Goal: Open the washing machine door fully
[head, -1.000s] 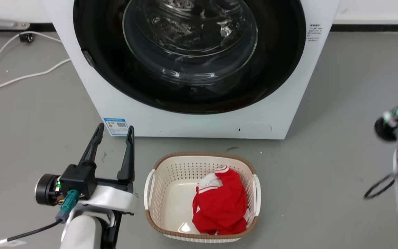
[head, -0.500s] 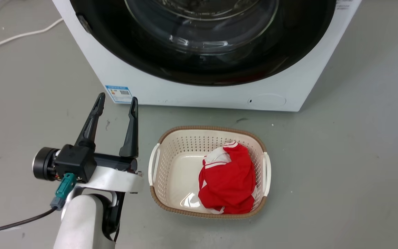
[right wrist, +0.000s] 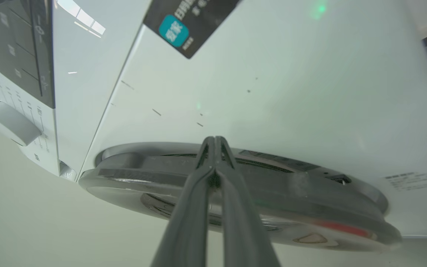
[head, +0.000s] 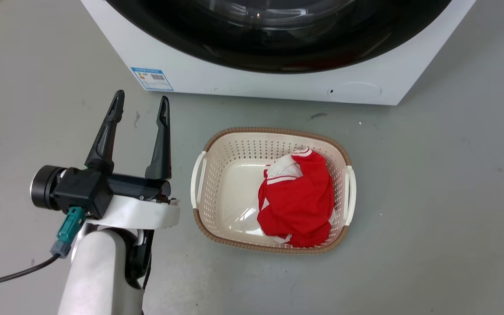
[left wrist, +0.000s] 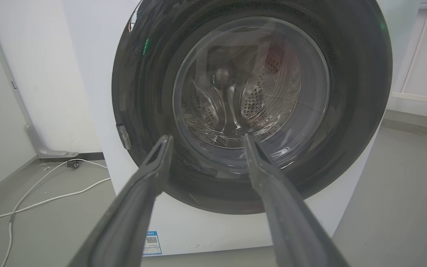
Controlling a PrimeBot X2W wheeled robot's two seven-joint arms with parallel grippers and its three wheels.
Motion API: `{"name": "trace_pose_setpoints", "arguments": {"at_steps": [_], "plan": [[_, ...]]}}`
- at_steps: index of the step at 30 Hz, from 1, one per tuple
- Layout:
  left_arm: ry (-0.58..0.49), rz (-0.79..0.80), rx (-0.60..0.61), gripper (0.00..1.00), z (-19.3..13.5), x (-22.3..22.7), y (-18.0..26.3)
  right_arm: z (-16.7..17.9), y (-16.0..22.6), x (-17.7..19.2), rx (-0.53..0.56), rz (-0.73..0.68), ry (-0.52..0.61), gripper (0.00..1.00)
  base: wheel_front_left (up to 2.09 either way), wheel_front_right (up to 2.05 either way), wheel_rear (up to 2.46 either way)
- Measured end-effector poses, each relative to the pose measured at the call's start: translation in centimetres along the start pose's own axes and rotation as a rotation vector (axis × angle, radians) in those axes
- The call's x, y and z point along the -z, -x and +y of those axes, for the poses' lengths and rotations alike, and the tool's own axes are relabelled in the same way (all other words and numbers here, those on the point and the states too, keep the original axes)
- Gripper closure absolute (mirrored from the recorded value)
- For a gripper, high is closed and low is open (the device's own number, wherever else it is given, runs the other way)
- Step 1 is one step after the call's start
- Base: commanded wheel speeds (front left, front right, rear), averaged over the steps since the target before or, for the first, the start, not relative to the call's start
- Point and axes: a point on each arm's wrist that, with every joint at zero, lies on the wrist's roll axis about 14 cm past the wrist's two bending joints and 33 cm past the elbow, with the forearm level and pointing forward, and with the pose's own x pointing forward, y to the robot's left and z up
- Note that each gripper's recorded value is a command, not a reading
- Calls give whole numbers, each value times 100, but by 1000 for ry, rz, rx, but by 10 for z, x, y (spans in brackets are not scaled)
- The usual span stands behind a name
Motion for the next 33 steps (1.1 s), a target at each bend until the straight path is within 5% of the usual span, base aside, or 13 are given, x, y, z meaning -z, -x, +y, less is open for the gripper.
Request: {"name": "trace_pose_setpoints", "arguments": {"at_steps": [20,33], "plan": [[1,49,0,0,3,28,-9,-42,-32,56,73,202,-6,100,0,0,0],[10,42,9,0,-1,23,-10,-21,-16,85,28,428,-43,100,0,0,0]]}}
